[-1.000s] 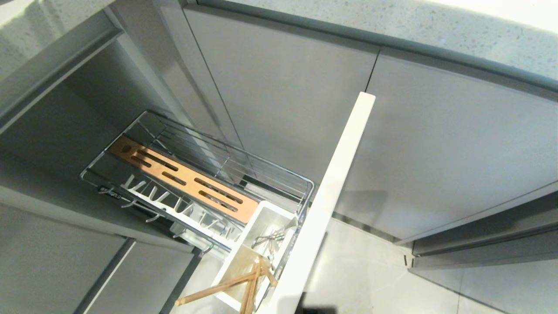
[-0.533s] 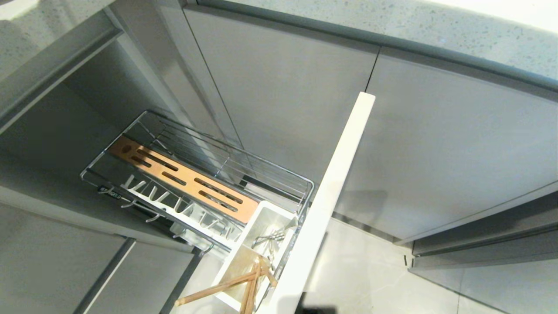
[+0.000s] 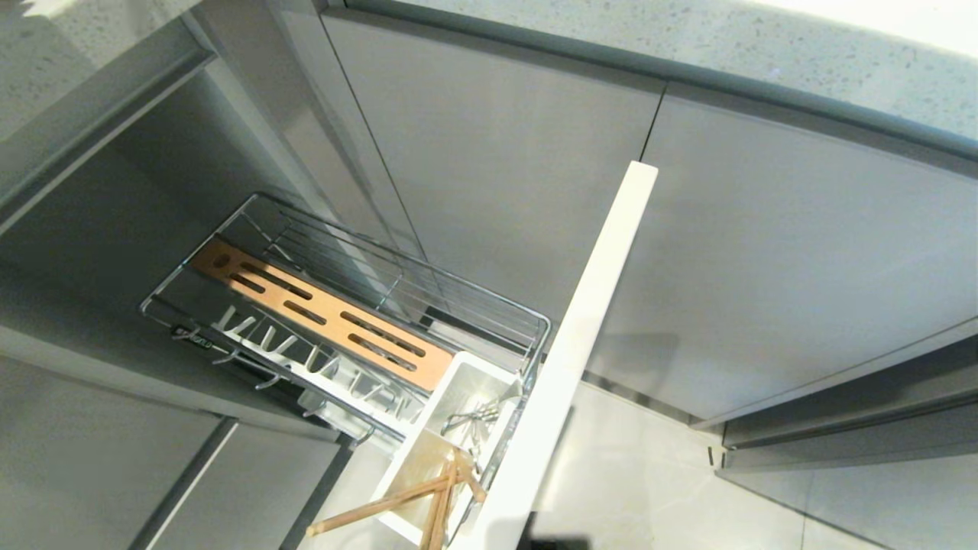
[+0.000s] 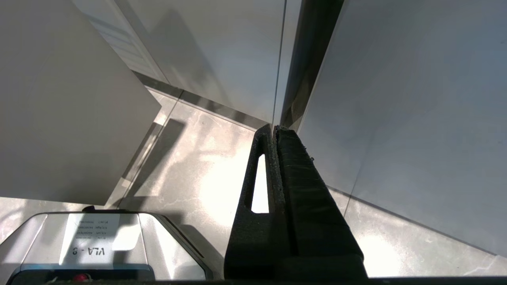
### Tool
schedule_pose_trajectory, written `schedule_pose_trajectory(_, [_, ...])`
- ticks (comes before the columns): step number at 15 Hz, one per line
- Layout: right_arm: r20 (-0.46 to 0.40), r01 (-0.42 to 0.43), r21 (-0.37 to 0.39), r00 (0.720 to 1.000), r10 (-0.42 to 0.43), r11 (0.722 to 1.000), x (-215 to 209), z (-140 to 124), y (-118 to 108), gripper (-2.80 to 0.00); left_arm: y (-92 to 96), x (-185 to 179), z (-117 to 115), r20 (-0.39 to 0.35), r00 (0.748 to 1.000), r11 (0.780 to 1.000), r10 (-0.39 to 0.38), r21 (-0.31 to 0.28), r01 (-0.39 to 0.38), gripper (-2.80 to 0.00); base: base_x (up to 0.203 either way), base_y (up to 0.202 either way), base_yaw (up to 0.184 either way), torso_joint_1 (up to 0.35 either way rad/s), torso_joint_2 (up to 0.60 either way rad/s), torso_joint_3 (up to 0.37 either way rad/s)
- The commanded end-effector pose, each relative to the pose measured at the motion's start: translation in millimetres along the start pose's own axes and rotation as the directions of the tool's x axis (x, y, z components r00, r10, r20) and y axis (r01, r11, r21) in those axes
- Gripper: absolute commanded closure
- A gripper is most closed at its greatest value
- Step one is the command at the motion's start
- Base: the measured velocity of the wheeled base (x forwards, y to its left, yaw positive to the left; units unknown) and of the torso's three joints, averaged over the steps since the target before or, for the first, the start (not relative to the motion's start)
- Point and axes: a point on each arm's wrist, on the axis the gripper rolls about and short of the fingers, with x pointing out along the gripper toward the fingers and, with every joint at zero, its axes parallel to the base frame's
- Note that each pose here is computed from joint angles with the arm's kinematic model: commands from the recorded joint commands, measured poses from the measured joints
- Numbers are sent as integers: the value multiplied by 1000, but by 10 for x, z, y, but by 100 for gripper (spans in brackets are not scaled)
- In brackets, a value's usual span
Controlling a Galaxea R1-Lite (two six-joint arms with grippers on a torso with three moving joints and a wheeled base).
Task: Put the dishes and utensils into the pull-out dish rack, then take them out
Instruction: Pick up the bowl and place it in the cupboard
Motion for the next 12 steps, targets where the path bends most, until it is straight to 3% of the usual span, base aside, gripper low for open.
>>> schedule_pose_trajectory(1, [-2,0,0,1000,0,1000,2,-4,0,0,-22,114,-75,-28,1000,1000,-9,2,9,-280,0,0,0,0,0,0])
schedule_pose_trajectory(4, [-2,0,0,1000,0,1000,2,-4,0,0,-39,220,-151,-58,998,1000,-12,-3,12,-280,0,0,0,0,0,0])
schedule_pose_trajectory(12, [-2,0,0,1000,0,1000,2,-4,0,0,-58,401,-292,-107,994,996,-37,-86,28,-280,0,0,0,0,0,0])
